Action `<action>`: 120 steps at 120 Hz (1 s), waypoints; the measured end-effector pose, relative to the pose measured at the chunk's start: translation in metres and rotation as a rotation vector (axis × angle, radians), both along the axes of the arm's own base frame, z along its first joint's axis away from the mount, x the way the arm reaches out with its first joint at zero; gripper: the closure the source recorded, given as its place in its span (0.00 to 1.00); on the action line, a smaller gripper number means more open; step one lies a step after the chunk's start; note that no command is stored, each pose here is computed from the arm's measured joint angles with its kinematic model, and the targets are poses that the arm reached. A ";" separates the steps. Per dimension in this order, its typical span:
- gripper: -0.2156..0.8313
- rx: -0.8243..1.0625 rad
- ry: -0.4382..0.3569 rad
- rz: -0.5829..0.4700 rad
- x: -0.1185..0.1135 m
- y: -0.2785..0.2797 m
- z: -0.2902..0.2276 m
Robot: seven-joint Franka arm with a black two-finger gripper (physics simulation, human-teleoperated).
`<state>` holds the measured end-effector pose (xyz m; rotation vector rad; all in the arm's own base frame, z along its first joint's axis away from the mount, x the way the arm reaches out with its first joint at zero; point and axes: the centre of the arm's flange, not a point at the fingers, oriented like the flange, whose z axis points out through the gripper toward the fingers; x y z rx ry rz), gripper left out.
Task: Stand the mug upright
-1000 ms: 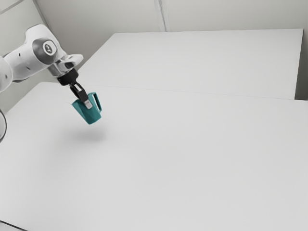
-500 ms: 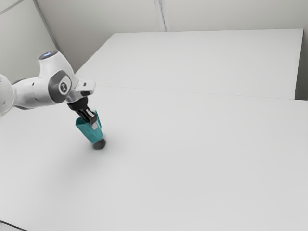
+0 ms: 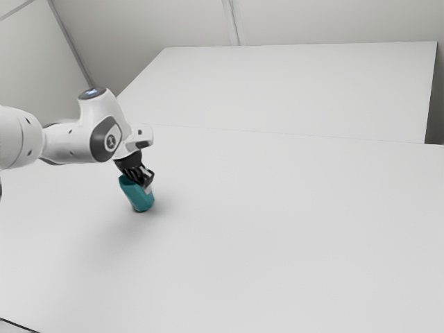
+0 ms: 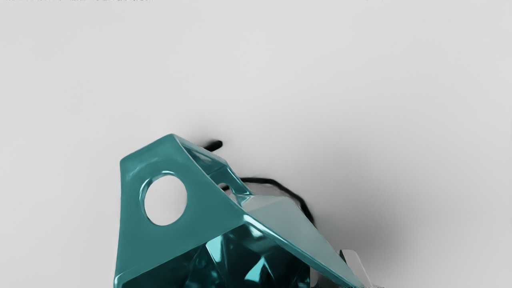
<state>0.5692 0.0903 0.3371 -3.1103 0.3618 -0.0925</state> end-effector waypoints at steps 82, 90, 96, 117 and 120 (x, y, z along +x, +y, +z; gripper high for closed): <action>0.25 -0.014 -0.121 0.047 0.012 -0.020 0.164; 0.23 -0.015 -0.124 0.045 0.017 -0.021 0.201; 0.23 -0.015 -0.118 0.045 0.017 -0.021 0.223; 0.22 -0.019 -0.080 0.045 0.010 -0.023 0.272; 0.21 -0.020 -0.071 0.045 0.008 -0.023 0.275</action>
